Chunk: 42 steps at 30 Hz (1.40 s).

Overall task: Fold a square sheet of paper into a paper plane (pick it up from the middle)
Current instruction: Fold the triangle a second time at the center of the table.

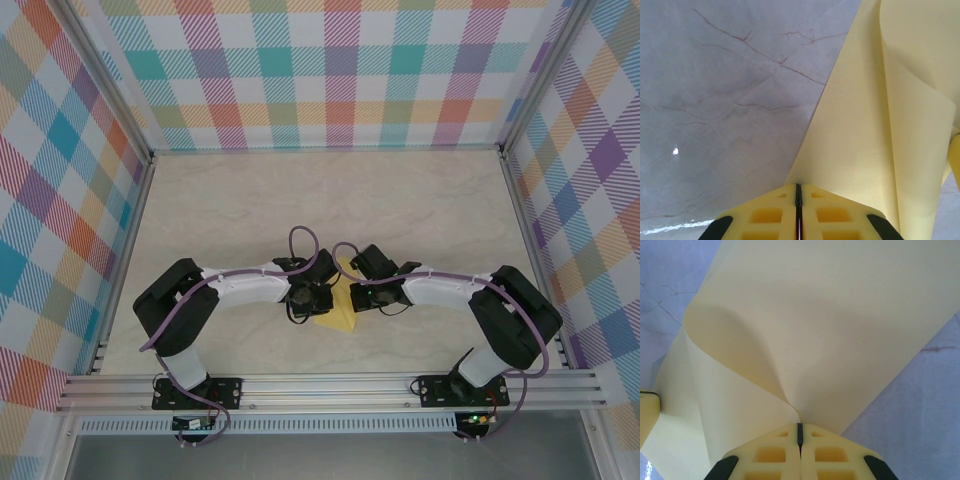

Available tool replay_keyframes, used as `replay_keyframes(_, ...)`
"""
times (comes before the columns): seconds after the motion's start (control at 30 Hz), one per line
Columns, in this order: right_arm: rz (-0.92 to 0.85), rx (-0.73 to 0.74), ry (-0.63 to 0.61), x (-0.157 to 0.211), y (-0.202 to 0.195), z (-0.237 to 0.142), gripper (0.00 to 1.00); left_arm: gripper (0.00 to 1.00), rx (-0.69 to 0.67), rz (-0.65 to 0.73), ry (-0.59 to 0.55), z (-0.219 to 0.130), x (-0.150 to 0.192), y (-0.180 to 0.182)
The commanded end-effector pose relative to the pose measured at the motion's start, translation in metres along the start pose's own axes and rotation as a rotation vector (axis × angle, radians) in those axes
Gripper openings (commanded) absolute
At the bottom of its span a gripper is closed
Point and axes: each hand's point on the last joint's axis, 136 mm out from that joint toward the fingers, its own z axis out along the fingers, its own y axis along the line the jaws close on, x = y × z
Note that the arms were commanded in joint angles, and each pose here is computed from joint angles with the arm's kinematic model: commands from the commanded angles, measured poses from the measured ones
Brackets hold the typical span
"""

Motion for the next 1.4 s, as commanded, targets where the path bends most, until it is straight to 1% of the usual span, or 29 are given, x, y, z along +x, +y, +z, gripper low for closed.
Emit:
replay_keyframes(0.0,0.007,0.010,0.024,0.008,-0.005,0.005,0.05,0.10,0.022,0.001,-0.061,-0.017,-0.008,-0.004)
replay_keyframes(0.07,0.005,0.016,0.023,0.008,-0.007,0.004,0.05,0.10,0.061,-0.021,-0.099,-0.030,-0.013,-0.007)
replay_keyframes(0.13,0.004,0.017,0.026,0.009,-0.007,0.004,0.05,0.09,0.146,-0.031,-0.125,-0.041,-0.018,-0.018)
replay_keyframes(0.2,0.005,0.020,0.031,0.010,-0.008,0.004,0.05,0.05,0.271,-0.048,-0.152,-0.052,-0.026,-0.034)
replay_keyframes(0.23,0.006,0.021,0.032,0.011,-0.008,0.004,0.05,0.04,0.344,-0.053,-0.156,-0.056,-0.027,-0.043)
replay_keyframes(0.27,0.008,0.018,0.031,0.011,-0.008,0.004,0.05,0.00,0.402,-0.064,-0.151,-0.057,-0.030,-0.049)
replay_keyframes(0.33,0.010,0.015,0.027,0.012,-0.008,0.004,0.05,0.00,0.501,-0.072,-0.143,-0.060,-0.034,-0.060)
replay_keyframes(0.47,0.012,0.016,0.034,0.014,-0.009,0.006,0.05,0.00,0.608,-0.120,-0.108,-0.050,-0.038,-0.071)
replay_keyframes(0.6,0.013,0.018,0.037,0.015,-0.010,0.008,0.05,0.00,0.674,-0.143,-0.073,-0.036,-0.041,-0.079)
replay_keyframes(0.67,0.013,0.021,0.039,0.016,-0.010,0.008,0.05,0.00,0.676,-0.145,-0.067,-0.029,-0.041,-0.080)
replay_keyframes(0.83,0.012,0.017,0.041,0.016,-0.010,0.008,0.05,0.00,0.614,-0.160,-0.061,-0.013,-0.039,-0.066)
replay_keyframes(0.97,0.008,0.013,0.040,0.015,-0.008,0.009,0.05,0.00,0.551,-0.145,-0.065,-0.004,-0.036,-0.054)
replay_keyframes(1.2,0.007,0.013,0.041,0.014,-0.008,0.008,0.05,0.00,0.482,-0.124,-0.042,0.017,-0.030,-0.041)
replay_keyframes(1.37,0.012,0.018,0.043,0.015,-0.009,0.008,0.06,0.00,0.413,-0.156,-0.044,0.030,-0.026,-0.022)
